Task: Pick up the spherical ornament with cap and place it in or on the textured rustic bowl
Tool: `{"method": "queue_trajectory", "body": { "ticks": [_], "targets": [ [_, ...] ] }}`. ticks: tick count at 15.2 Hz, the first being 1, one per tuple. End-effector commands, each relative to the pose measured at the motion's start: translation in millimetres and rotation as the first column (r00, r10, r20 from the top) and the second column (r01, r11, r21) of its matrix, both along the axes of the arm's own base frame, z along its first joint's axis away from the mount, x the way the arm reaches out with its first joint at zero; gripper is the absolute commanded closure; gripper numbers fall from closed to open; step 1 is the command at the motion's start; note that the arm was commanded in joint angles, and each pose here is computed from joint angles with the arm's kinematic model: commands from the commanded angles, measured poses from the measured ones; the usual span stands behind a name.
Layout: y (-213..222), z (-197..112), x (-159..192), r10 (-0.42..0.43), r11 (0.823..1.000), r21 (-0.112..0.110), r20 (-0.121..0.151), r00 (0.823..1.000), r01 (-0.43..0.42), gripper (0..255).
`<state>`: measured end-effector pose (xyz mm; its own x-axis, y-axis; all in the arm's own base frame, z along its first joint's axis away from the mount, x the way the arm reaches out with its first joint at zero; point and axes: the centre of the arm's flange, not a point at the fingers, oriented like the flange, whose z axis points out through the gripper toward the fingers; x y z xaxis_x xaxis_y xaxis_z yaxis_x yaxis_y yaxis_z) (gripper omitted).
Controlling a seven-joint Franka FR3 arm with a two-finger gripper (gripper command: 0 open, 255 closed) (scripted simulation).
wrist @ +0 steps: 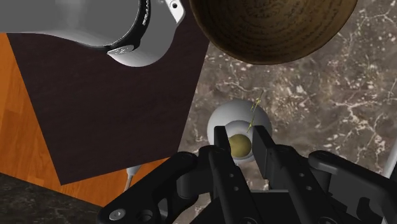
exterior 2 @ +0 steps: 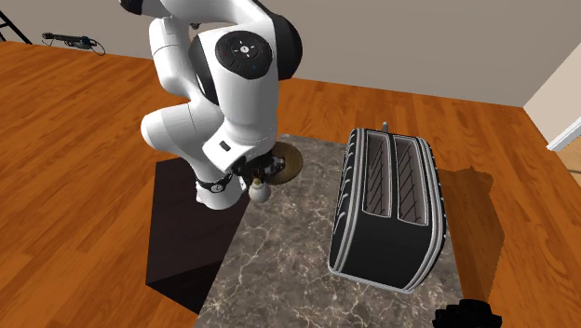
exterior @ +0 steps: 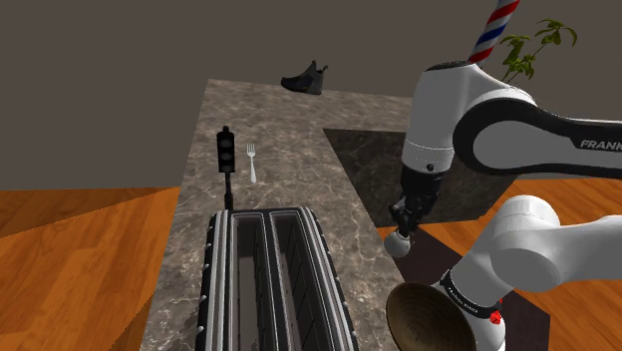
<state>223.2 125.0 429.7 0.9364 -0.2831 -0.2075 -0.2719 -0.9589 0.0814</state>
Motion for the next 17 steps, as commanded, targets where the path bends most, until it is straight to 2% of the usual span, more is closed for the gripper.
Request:
{"method": "queue_trajectory", "body": {
  "ticks": [1, 10, 17],
  "targets": [
    [1, 11, 1, 0.000, 1.000, 0.000, 0.000, 1.000, 0.000, 255],
    [1, 56, 1, 0.000, 1.000, 0.000, 0.000, 1.000, 0.000, 255],
    [45, 80, -77, 0.000, 1.000, 0.000, 0.000, 1.000, 0.000, 255]
  ]
}}
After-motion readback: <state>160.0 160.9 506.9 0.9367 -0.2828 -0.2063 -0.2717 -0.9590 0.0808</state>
